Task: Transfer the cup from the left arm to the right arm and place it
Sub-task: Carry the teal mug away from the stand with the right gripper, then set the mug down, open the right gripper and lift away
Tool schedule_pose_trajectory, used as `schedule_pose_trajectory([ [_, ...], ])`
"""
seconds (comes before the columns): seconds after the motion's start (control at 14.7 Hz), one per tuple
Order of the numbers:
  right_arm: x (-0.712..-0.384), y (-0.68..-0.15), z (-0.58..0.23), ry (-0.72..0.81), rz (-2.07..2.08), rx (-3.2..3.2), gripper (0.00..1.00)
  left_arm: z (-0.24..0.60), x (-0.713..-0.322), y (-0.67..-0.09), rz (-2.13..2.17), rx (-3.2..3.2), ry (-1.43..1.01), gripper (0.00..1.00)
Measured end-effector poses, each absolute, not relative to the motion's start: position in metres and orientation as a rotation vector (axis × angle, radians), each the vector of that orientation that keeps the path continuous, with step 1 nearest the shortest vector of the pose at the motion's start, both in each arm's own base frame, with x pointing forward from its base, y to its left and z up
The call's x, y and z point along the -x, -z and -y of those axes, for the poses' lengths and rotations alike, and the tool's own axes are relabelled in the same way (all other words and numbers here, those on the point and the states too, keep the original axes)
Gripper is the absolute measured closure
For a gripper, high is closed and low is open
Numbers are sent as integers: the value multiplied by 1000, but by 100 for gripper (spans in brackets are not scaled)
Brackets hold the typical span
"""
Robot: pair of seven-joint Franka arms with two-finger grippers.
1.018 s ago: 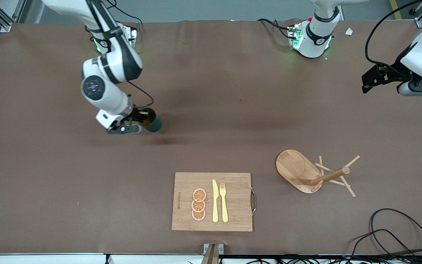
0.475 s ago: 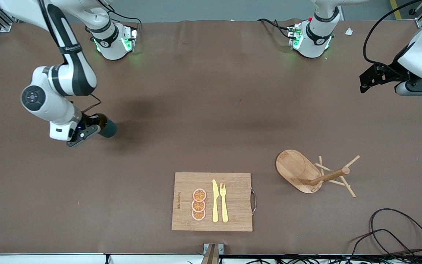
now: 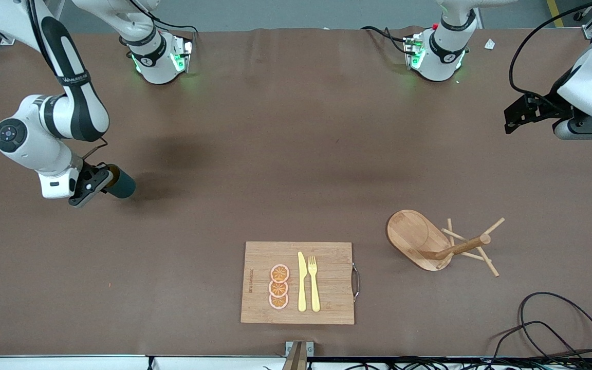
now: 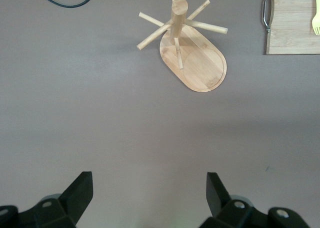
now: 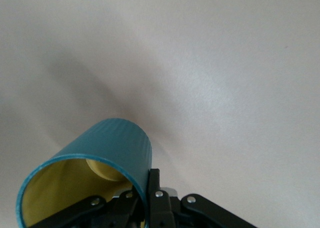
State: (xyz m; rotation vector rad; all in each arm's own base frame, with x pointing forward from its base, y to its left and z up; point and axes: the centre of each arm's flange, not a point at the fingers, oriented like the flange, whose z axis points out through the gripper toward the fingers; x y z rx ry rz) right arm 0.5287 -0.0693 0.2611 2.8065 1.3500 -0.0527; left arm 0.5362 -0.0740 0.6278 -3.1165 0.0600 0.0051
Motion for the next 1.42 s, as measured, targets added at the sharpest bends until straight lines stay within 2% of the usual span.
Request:
schedule_pose_trajectory([
  [0.41,-525,-229,76,126,-1380,-2788,95,74,-537,-628,-60,3118,-1,0],
  [0.68,-525,-229,78,124,-1376,-2789,95,76,-538,-631,-66,3120,29,0],
  [0.75,-525,-228,78,126,-1377,-2789,91,77,-538,-633,-67,3120,38,0],
  [1.15,-526,-228,80,159,-1368,-2804,34,74,-541,-630,-59,3121,32,0],
  [1.36,-543,-266,80,272,-1290,-2868,5,73,-543,-628,-56,3121,28,0],
  [1.42,-549,-288,78,300,-1242,-2892,0,73,-543,-629,-56,3122,29,0],
])
